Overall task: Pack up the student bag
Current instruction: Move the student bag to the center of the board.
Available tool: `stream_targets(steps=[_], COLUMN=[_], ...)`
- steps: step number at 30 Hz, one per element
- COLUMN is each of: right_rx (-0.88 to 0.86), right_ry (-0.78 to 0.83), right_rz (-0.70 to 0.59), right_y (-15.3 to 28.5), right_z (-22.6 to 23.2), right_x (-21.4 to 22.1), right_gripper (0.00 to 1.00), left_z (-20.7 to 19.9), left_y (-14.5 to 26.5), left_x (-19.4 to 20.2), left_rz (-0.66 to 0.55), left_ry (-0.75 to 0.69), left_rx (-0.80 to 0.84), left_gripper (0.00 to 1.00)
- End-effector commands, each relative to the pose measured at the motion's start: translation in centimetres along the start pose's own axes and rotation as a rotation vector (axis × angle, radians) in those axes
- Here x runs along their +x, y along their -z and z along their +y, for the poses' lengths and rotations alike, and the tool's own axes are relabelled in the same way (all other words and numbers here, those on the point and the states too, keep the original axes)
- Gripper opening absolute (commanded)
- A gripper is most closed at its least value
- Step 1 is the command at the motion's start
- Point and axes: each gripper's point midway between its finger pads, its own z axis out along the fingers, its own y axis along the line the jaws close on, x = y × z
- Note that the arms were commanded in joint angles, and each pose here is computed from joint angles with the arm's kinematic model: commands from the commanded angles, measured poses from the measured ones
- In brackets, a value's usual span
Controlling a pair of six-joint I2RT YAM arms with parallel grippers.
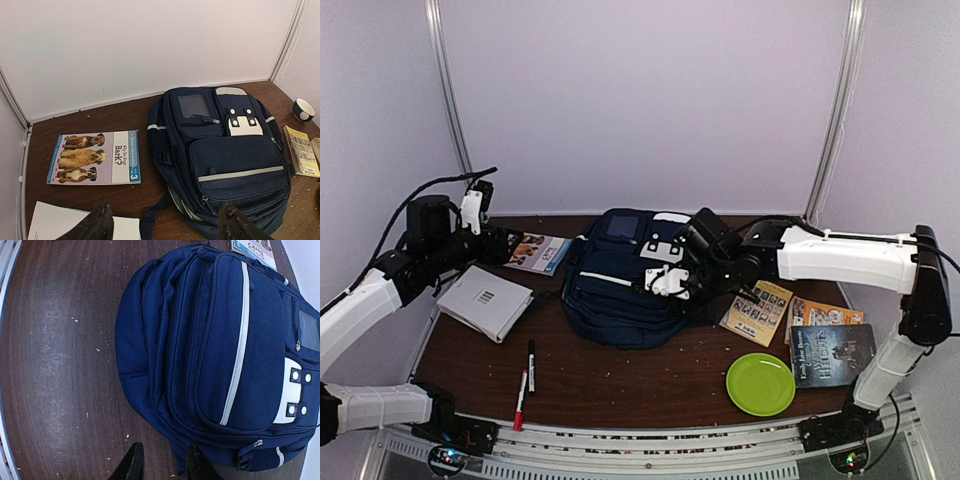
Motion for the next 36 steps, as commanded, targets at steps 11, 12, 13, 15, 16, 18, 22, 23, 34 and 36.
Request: stream_targets(steps=[11, 12, 13, 15, 16, 18, 22, 23, 34, 36], right_rx=[0.046, 0.039, 0.036, 0.06, 0.071, 0.107, 0.128, 0.13, 0.166, 0.192], right_ry=[0.052, 0.058, 0.061, 0.055, 0.053, 0.036, 0.002, 0.001, 0.014, 0.015], right_rz=[0.157, 0.165, 0.173, 0.191, 0.199, 0.21, 0.245, 0.25, 0.297, 0.301], right_y=[-6.3, -6.6, -6.9, -7.4, -7.6, -8.0, -8.7, -8.9, -10.5, -10.6], right_z=[0.1, 0.4, 0.6, 0.2, 0.0, -0.7, -1.3, -1.3, -1.9, -2.4], right_x=[-0.2, 0.0, 0.2, 0.5, 0.6, 0.6, 0.8, 0.9, 1.4, 1.3], right_gripper=[0.38, 0.39, 0.41, 0.43, 0.44, 0.45, 0.46, 0.47, 0.59, 0.55], left_z=[-0.6, -0.6, -0.7, -0.6, -0.6, -0.7, -0.7, -0.8, -0.7, -0.7], left_y=[0.1, 0.1, 0.1, 0.2, 0.3, 0.4, 0.5, 0.5, 0.8, 0.8], left_x=[-1.7, -1.7, -1.8, -1.8, -1.9, -2.1, -2.1, -2.1, -2.3, -2.4], left_rz=[-0.02, -0.016, -0.014, -0.015, -0.017, -0.024, -0.024, -0.023, -0.025, -0.028], left_ry=[0.007, 0.007, 0.007, 0.009, 0.009, 0.009, 0.012, 0.011, 0.008, 0.007], left_rx=[0.037, 0.038, 0.038, 0.033, 0.034, 0.04, 0.039, 0.04, 0.034, 0.033], left_gripper=[0.73, 0.73, 0.73, 0.73, 0.73, 0.73, 0.73, 0.74, 0.73, 0.73])
